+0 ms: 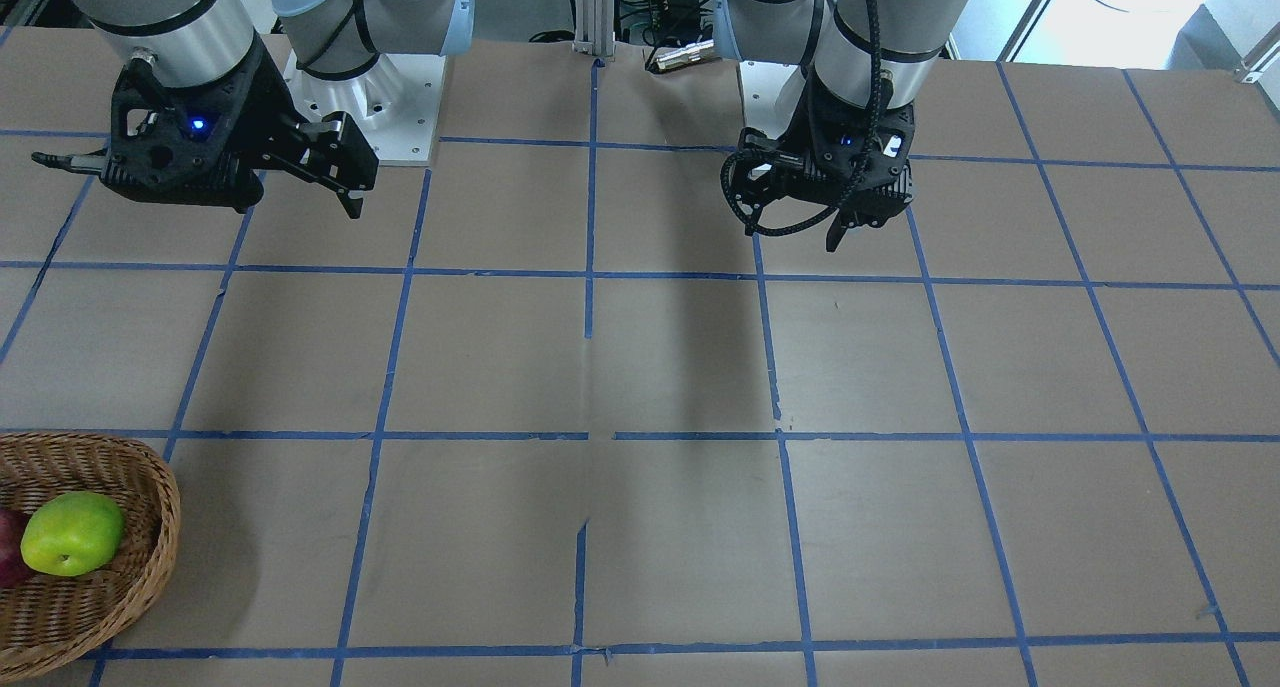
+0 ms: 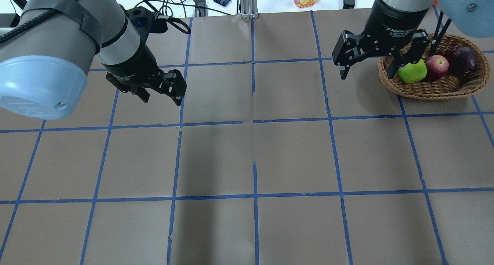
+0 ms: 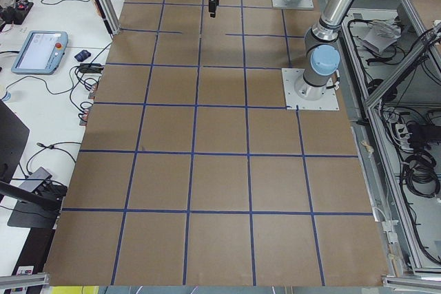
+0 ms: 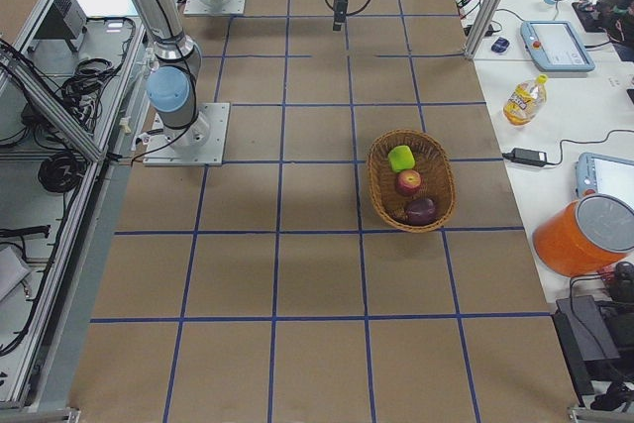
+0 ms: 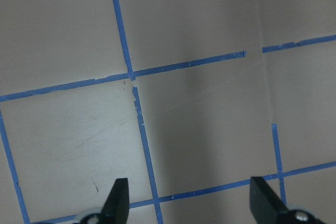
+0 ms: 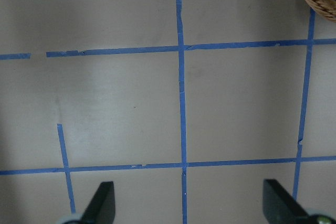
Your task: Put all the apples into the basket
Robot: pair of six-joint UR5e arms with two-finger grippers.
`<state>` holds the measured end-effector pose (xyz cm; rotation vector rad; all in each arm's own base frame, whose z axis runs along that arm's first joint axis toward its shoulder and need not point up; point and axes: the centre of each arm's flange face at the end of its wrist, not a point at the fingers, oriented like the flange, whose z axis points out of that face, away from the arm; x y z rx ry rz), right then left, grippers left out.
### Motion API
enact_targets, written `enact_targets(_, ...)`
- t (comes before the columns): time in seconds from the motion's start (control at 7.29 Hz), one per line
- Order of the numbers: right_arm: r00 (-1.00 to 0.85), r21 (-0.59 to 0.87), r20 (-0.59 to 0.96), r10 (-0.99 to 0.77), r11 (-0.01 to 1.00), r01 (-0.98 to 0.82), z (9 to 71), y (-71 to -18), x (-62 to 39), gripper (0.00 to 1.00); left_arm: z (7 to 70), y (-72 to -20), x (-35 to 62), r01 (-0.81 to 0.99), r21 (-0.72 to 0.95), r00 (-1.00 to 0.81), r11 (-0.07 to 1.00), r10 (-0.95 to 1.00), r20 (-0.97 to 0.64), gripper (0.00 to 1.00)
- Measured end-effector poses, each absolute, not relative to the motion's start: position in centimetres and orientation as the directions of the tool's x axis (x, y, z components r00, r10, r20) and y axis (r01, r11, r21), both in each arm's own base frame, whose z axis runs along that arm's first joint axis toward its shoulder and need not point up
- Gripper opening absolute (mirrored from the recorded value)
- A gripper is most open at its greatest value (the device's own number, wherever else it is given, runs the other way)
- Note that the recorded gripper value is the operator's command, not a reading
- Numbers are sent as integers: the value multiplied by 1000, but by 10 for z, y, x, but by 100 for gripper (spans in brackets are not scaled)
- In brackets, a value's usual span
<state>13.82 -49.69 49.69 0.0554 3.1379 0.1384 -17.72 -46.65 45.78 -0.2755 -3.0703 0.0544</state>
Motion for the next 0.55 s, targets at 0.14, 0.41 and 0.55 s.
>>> enact_targets(0.14,-999,94,3,39,995,39,494,-496,139,100,458,-466,-177,184,-39,-981,982,186,54,84)
enact_targets(0.41,-999,107,4,43,993,43,484,-491,139,100,464,-465,-176,201,-45,-978,979,203,42,84)
enact_targets(0.55,-999,109,4,44,993,44,482,-489,139,100,465,-464,-174,222,-47,-974,974,224,34,85)
